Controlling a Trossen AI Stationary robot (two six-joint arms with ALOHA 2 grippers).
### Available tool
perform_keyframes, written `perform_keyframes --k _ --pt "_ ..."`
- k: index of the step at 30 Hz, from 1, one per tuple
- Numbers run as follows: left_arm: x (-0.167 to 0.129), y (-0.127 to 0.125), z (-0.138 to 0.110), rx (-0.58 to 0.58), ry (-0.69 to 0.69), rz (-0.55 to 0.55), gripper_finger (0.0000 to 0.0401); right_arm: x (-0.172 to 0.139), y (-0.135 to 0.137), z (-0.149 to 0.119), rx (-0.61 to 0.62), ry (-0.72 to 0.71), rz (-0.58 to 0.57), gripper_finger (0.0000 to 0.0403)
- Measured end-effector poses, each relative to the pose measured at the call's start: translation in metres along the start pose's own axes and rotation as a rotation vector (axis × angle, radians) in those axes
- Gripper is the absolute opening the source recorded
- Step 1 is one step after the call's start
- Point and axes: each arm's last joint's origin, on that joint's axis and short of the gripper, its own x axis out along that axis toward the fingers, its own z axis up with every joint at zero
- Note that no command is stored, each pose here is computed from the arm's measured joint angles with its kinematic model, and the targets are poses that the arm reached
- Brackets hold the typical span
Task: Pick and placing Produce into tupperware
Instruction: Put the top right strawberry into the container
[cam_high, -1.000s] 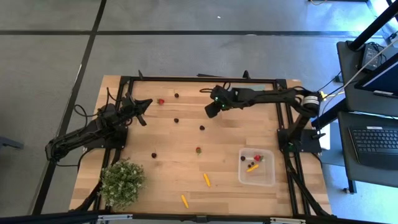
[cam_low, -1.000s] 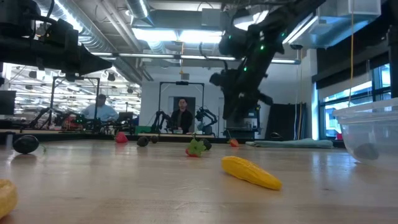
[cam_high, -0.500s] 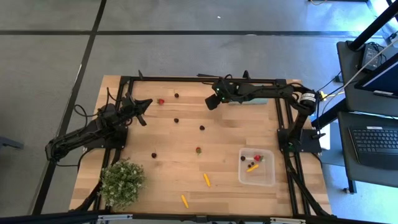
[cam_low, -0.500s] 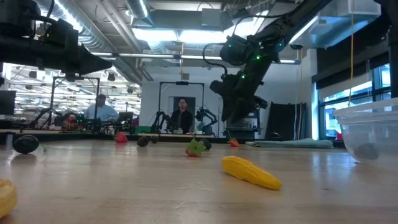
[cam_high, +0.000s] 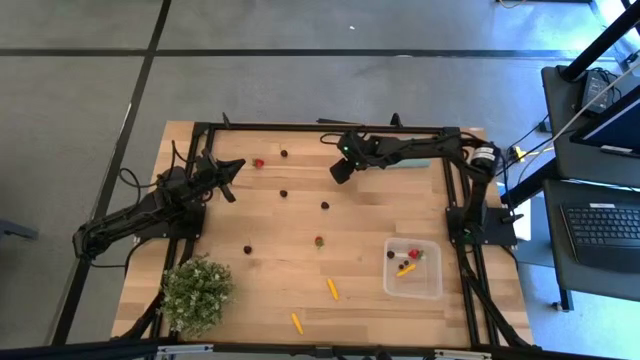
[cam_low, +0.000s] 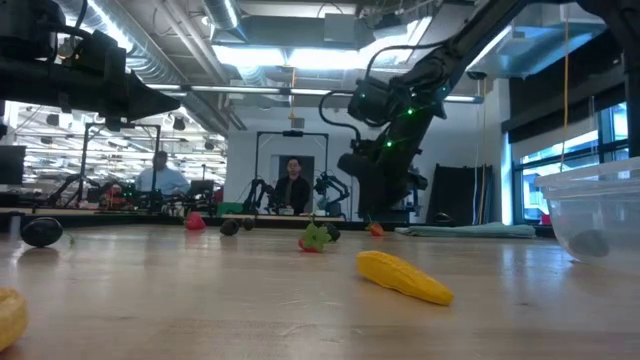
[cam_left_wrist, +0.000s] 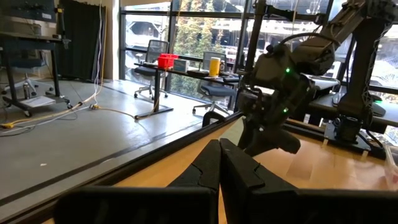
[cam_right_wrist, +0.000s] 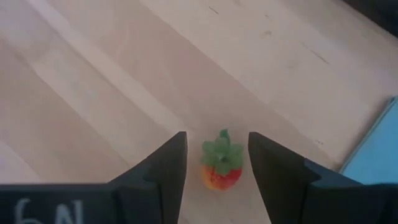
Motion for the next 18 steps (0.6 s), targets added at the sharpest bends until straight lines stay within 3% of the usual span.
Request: perform_keyframes --k 12,18 --pt "0.0 0.0 0.0 0.0 0.0 0.0 0.0 0.016 -0.001 -0.007 -0.005 0.035 -0.021 0.0174" --pt "0.0 0.0 0.0 0.0 0.0 0.0 0.0 0.017 -0.004 -0.003 0.007 0.016 -0.024 0.014"
